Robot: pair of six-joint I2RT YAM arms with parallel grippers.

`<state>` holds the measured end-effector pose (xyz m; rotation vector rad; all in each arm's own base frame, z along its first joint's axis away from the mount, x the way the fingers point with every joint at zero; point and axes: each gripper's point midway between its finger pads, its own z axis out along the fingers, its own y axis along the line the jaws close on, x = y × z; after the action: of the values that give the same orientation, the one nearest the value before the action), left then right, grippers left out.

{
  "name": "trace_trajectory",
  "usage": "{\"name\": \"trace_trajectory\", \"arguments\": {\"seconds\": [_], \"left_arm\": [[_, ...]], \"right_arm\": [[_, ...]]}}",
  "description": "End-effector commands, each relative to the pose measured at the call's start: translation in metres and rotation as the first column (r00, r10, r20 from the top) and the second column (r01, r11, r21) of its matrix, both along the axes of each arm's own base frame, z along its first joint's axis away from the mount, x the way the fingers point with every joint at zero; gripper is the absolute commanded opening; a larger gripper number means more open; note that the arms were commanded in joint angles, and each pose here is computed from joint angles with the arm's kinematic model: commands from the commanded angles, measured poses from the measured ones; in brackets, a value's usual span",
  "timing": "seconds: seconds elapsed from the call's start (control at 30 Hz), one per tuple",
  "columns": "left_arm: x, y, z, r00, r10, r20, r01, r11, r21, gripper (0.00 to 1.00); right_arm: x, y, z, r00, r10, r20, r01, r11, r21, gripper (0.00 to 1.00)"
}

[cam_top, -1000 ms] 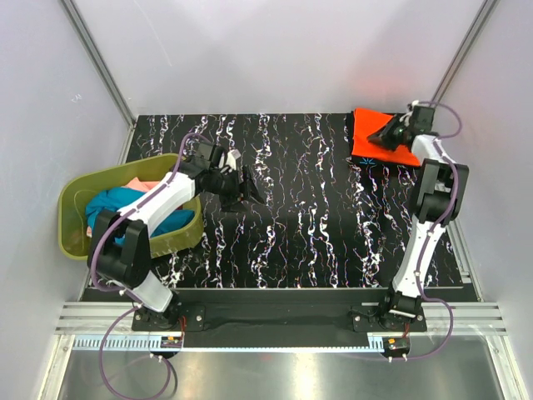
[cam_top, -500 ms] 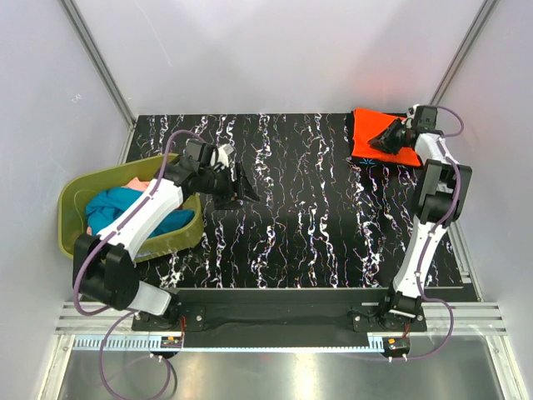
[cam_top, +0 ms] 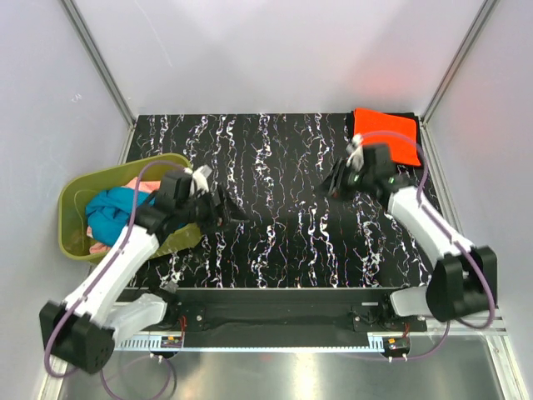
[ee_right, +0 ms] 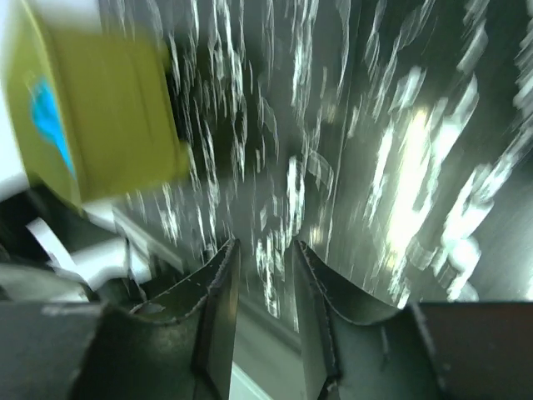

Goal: Fold and stack the t-shirts
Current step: Neatly place the folded tshirt to the corner

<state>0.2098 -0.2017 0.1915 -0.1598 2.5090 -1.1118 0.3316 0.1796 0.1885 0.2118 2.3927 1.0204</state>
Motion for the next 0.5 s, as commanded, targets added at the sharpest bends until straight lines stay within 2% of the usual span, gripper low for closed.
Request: {"name": "trace_trajectory", "arguments": {"seconds": [0.0,0.03,0.1,0.23,0.27,0.3,0.33,0.37,0.47], "left_arm": [[-0.007,0.008,0.014,0.992,0.082,0.097,-0.077,0.996,-0.055,0.88],[-0.013,0.011,0.001,0.992,0.094,0.082,-0.089,0.995,-0.053,0.89],[-0.02,0.014,-0.003,0.988,0.12,0.096,-0.112,0.99,-0.087,0.92],[-0.043,0.022,-0.019,0.98,0.141,0.137,-0.121,0.982,-0.143,0.94],[-0.049,0.024,-0.033,0.983,0.145,0.116,-0.128,0.982,-0.142,0.94],[-0.054,0.024,-0.039,0.983,0.143,0.113,-0.126,0.981,-0.149,0.95],[-0.059,0.025,-0.034,0.978,0.148,0.149,-0.119,0.975,-0.185,0.95],[-0.063,0.026,-0.046,0.98,0.147,0.138,-0.121,0.975,-0.184,0.95],[-0.073,0.027,-0.047,0.972,0.15,0.18,-0.105,0.965,-0.239,0.96]], "right_arm": [[-0.051,0.009,-0.045,0.993,-0.032,-0.111,0.027,0.999,-0.041,0.39],[-0.061,0.006,-0.044,0.992,-0.063,-0.106,0.06,0.998,-0.032,0.4],[-0.089,-0.003,-0.075,0.981,-0.096,-0.169,0.088,0.995,-0.052,0.42],[-0.119,-0.021,-0.077,0.98,-0.155,-0.128,0.149,0.987,-0.058,0.55],[-0.128,-0.024,-0.086,0.976,-0.164,-0.142,0.156,0.986,-0.063,0.73],[-0.131,-0.026,-0.086,0.975,-0.176,-0.134,0.17,0.984,-0.056,0.84],[-0.134,-0.028,-0.08,0.974,-0.197,-0.109,0.195,0.98,-0.032,0.99],[-0.14,-0.031,-0.089,0.97,-0.211,-0.121,0.209,0.977,-0.034,1.0],[-0.147,-0.037,-0.096,0.946,-0.289,-0.145,0.292,0.957,-0.004,1.0]]}}
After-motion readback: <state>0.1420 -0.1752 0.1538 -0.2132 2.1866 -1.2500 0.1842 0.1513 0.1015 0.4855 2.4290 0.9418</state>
